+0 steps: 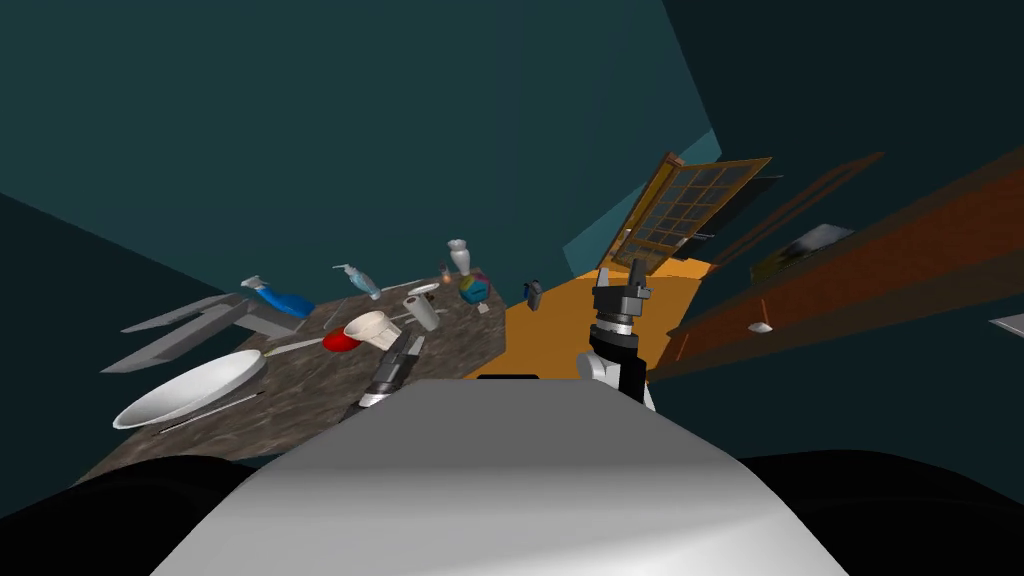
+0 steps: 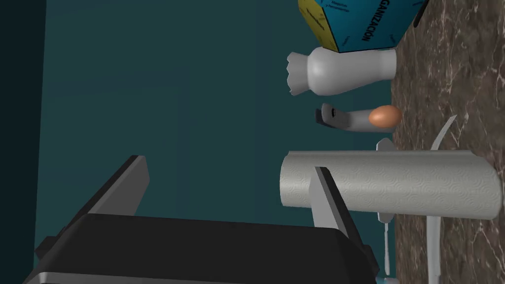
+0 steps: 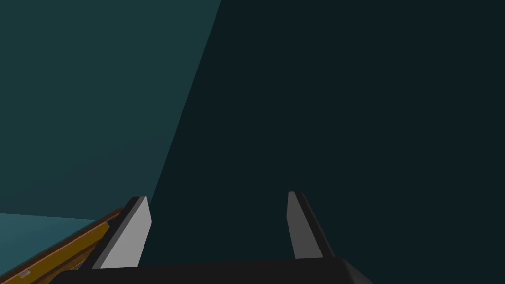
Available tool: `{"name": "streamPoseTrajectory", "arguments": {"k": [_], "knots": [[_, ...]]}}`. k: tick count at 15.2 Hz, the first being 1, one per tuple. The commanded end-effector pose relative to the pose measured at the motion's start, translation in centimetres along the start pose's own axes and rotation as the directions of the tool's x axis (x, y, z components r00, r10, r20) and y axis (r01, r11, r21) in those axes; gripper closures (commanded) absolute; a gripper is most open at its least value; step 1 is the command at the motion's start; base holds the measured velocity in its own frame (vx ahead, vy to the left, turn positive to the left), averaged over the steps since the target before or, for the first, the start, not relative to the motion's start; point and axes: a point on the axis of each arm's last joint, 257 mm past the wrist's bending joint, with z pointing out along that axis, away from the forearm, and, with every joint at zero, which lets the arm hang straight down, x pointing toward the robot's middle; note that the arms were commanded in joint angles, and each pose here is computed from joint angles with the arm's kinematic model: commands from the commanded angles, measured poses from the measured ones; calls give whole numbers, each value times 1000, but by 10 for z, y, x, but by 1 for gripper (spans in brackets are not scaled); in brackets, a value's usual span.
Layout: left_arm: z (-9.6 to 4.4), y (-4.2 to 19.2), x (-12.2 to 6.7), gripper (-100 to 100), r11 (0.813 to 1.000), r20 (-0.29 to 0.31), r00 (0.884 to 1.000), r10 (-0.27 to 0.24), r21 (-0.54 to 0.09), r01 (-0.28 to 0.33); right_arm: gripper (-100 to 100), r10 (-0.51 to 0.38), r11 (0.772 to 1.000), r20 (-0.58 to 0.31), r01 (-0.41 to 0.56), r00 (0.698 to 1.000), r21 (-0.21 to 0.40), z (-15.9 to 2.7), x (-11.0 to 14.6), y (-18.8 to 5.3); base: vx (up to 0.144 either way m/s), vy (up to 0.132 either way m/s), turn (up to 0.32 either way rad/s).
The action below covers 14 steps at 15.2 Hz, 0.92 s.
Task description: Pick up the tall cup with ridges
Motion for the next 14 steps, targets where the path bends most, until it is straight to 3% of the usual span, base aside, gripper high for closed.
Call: {"name": "streamPoseTrajectory", "arguments": {"k": [1, 2, 4, 5, 6, 7, 8, 10, 11, 13, 14], "knots": [[-17, 11, 2, -100, 999, 0, 1000, -10, -50, 10, 0, 0, 1000, 0, 0, 1000, 0, 0, 0, 0, 43, -29, -63], [-34, 29, -6, -100, 994, -5, 999, -31, -106, 31, 0, 0, 1000, 0, 0, 1000, 0, 0, 0, 0, 49, -32, -154], [-47, 34, -7, -100, 990, 0, 999, -32, -140, 32, 0, 0, 1000, 0, 0, 1000, 0, 0, 0, 0, 41, -21, -115], [-68, 47, -15, -100, 979, 0, 999, -54, -199, 53, 0, 0, 1000, 0, 0, 1000, 0, 0, 0, 0, 38, -23, -186], [-79, 53, -16, -100, 972, 5, 999, -53, -228, 52, 0, 0, 1000, 0, 0, 1000, 0, 0, 0, 0, 45, -27, -206], [-80, 53, -16, -100, 972, 6, 999, -53, -231, 53, 0, 0, 1000, 0, 0, 1000, 0, 0, 0, 0, 37, -17, -65], [-101, 65, -26, -100, 956, 11, 997, -72, -286, 72, 0, 0, 1000, 0, 0, 1000, 0, 0, 0, 0, 44, -25, -183], [-115, 69, -27, -100, 945, 17, 997, -71, -320, 73, 0, 0, 1000, 0, 0, 1000, 0, 0, 0, 0, 47, -18, -119], [-138, 80, -38, -100, 923, 27, 996, -88, -374, 91, 0, 0, 1000, 0, 0, 1000, 0, 0, 0, 0, 54, -23, -163], [-153, 81, -38, -100, 909, 34, 996, -87, -406, 93, 0, 0, 1000, 0, 0, 1000, 0, 0, 0, 0, 47, -19, -137], [-178, 89, -51, -100, 881, 48, 994, -100, -461, 111, 0, 0, 1000, 0, 0, 1000, 0, 0, 0, 0, 44, -22, -202]]}}
